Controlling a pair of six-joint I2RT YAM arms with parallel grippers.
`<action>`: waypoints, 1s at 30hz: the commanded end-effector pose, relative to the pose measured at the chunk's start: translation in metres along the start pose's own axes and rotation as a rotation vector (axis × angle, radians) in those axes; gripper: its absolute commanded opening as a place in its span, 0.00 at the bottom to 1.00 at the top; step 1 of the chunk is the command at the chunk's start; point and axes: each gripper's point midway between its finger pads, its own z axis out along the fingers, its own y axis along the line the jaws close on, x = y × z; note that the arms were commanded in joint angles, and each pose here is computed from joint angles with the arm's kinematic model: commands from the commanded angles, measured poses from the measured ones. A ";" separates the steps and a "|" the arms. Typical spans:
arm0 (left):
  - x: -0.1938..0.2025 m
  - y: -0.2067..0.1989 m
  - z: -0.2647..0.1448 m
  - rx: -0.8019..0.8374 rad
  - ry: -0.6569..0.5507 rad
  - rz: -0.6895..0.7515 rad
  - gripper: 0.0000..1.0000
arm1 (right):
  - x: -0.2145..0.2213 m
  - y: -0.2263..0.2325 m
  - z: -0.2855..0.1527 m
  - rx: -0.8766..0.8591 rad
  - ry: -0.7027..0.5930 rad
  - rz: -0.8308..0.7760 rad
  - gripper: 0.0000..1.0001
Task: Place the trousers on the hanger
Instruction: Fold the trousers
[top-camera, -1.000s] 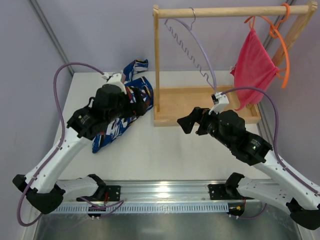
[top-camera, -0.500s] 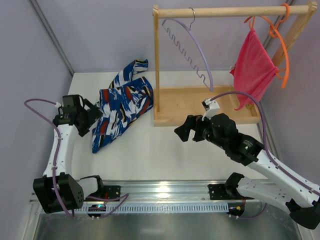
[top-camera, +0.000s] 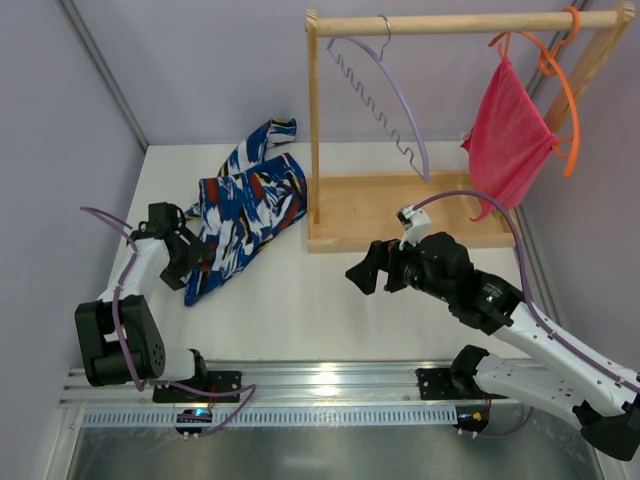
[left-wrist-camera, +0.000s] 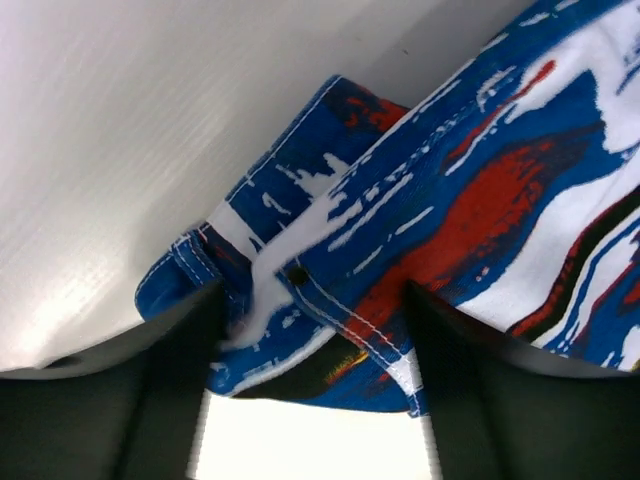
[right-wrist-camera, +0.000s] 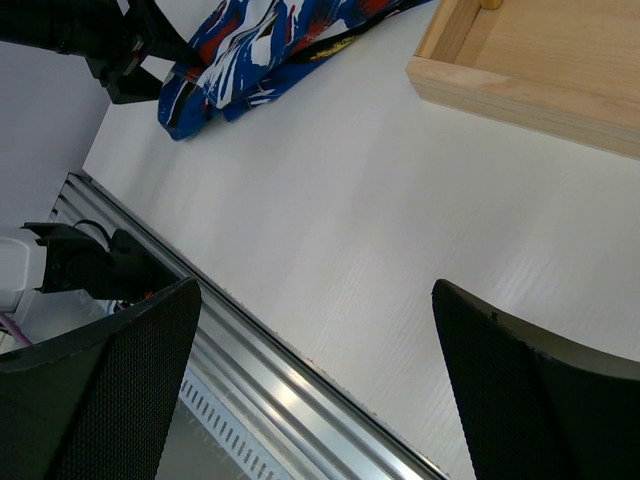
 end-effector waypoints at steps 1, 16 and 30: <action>-0.010 -0.012 0.002 0.055 -0.038 0.005 0.64 | -0.007 0.008 -0.001 -0.033 -0.024 0.004 1.00; 0.075 -0.156 -0.134 0.747 0.081 0.302 0.00 | -0.022 0.006 0.035 0.071 0.010 -0.032 0.94; 0.101 -0.206 -0.153 0.913 0.200 0.249 0.00 | -0.037 0.069 0.101 0.044 -0.181 0.155 0.63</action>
